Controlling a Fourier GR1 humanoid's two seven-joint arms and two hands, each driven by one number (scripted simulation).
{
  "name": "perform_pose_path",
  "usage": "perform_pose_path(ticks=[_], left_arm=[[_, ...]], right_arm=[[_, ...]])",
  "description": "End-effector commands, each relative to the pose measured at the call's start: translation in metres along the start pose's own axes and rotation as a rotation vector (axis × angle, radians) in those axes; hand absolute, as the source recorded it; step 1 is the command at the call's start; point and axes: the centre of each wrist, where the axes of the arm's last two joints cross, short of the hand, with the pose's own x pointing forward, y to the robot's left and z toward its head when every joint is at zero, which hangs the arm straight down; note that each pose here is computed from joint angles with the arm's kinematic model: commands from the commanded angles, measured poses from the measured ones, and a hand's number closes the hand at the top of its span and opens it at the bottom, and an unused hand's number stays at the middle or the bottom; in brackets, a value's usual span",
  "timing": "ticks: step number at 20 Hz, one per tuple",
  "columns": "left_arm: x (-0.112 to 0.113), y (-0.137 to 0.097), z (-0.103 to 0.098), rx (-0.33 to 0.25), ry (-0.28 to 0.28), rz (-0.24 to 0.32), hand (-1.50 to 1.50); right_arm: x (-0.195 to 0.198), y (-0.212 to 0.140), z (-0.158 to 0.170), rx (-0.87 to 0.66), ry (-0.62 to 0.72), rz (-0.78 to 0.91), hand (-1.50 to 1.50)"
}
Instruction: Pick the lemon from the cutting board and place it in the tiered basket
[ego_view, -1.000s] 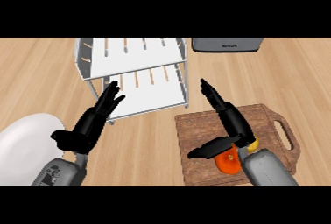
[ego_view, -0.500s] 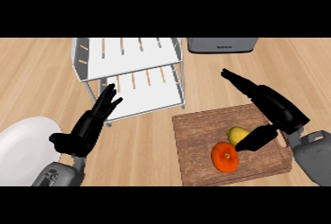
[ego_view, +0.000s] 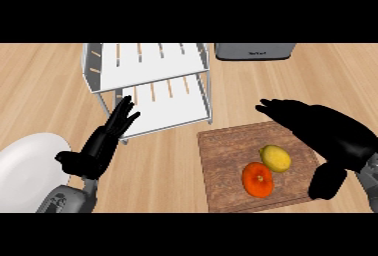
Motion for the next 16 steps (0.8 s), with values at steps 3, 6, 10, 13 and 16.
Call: perform_pose_path(ticks=[3,6,10,13,16], left_arm=[[-0.012,0.01,0.012,0.048,0.136,-0.03,0.0],[-0.029,0.02,0.016,0.058,0.122,-0.033,0.0],[-0.007,0.025,0.005,0.045,0.11,-0.024,0.0],[-0.011,0.024,0.006,0.027,0.126,-0.025,0.0],[-0.026,0.021,0.011,0.041,0.119,-0.037,0.0]], right_arm=[[0.035,-0.001,0.017,0.05,0.091,0.054,-1.5],[0.034,0.024,0.028,0.031,0.115,0.039,-1.5],[0.041,0.023,0.028,-0.066,0.198,0.048,-1.5],[0.032,0.029,0.019,-0.009,0.288,0.108,-1.5],[0.035,0.057,0.004,-0.005,0.294,0.073,-1.5]])
